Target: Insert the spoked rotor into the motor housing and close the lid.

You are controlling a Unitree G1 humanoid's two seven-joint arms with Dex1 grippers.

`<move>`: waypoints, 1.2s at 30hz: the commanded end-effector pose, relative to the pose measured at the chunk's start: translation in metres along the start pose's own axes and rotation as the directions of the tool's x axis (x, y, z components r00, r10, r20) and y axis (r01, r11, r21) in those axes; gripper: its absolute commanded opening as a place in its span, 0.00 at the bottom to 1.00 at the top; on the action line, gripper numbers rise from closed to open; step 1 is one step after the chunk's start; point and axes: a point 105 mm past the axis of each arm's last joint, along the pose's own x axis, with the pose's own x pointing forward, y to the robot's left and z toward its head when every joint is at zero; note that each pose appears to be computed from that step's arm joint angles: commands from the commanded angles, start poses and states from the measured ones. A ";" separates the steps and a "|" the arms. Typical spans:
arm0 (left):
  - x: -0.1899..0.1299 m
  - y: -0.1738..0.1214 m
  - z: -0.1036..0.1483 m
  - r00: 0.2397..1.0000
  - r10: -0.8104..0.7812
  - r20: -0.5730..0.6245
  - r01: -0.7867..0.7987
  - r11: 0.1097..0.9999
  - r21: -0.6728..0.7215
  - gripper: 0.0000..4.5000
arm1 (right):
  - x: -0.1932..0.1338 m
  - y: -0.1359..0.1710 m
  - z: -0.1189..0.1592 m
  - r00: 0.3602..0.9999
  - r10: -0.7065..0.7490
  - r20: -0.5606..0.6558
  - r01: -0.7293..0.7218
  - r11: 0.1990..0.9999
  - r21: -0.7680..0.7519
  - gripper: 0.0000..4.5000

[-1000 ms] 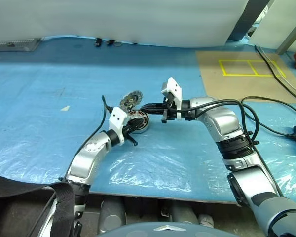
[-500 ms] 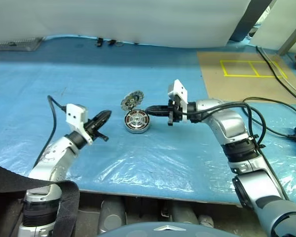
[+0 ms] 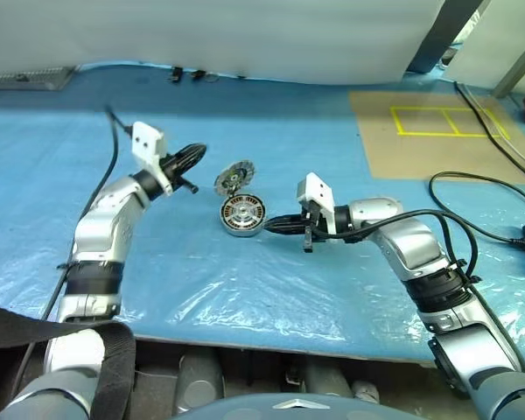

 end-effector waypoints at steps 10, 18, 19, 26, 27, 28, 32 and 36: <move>0.043 -0.045 -0.013 0.893 -0.417 -0.167 0.410 0.909 -0.076 0.07 | -0.009 0.002 0.004 0.999 -0.035 0.015 0.035 0.999 -0.004 0.00; 0.032 -0.068 -0.025 0.785 -0.561 -0.262 0.551 0.826 -0.117 0.07 | -0.021 -0.009 0.012 0.995 -0.084 0.046 0.084 0.996 0.008 0.00; 0.030 -0.071 -0.028 0.776 -0.569 -0.272 0.558 0.821 -0.123 0.07 | -0.025 -0.011 0.015 0.994 -0.094 0.057 0.093 0.996 0.012 0.00; 0.014 -0.088 -0.061 0.721 -0.557 -0.412 0.584 0.809 -0.073 0.07 | -0.033 -0.025 0.027 0.985 -0.142 0.094 0.143 0.990 -0.004 0.00; 0.013 -0.090 -0.066 0.716 -0.551 -0.429 0.585 0.809 -0.061 0.07 | -0.033 -0.027 0.028 0.983 -0.153 0.099 0.155 0.988 -0.011 0.00; 0.012 -0.092 -0.070 0.714 -0.541 -0.445 0.586 0.809 -0.043 0.07 | -0.033 -0.029 0.031 0.981 -0.160 0.108 0.163 0.986 -0.019 0.00; 0.009 -0.096 -0.082 0.722 -0.492 -0.487 0.578 0.815 0.034 0.07 | -0.031 -0.034 0.046 0.973 -0.169 0.155 0.177 0.983 -0.040 0.00; 0.017 -0.088 -0.061 0.831 -0.439 -0.342 0.487 0.871 0.063 0.07 | -0.027 -0.040 0.058 0.960 -0.187 0.208 0.197 0.980 -0.029 0.00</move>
